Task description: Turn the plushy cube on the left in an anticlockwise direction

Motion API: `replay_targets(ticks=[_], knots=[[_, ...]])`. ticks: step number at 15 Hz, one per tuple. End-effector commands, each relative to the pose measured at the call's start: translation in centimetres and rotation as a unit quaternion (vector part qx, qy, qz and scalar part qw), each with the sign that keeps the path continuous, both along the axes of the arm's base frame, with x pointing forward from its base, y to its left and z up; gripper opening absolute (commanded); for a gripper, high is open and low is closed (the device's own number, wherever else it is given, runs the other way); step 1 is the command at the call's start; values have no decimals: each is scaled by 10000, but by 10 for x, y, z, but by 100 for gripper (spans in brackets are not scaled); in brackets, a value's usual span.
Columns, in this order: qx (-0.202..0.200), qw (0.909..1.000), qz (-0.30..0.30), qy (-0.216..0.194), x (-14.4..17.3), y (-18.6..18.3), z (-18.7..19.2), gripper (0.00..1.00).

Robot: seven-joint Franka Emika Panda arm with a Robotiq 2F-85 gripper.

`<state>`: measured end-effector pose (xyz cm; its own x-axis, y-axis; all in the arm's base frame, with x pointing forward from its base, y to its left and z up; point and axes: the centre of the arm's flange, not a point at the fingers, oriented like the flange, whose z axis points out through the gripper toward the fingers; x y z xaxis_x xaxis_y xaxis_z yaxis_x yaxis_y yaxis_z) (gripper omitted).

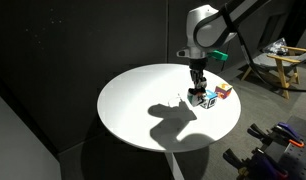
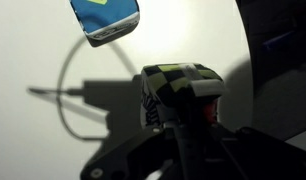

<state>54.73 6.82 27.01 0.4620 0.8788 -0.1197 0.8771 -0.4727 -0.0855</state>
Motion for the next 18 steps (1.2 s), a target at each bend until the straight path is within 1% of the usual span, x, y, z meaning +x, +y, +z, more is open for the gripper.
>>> replay_targets(ticks=[1, 8, 11, 14, 18], knots=[[54, 9999, 57, -82, 1, 0, 3, 3], [156, 9992, 257, -276, 7, 5, 13, 3], [250, 9980, 445, -365, 10, 9, 20, 3], [379, 9950, 813, -434, 14, 14, 26, 3], [512, 9882, 1387, -413, 18, 19, 27, 3]])
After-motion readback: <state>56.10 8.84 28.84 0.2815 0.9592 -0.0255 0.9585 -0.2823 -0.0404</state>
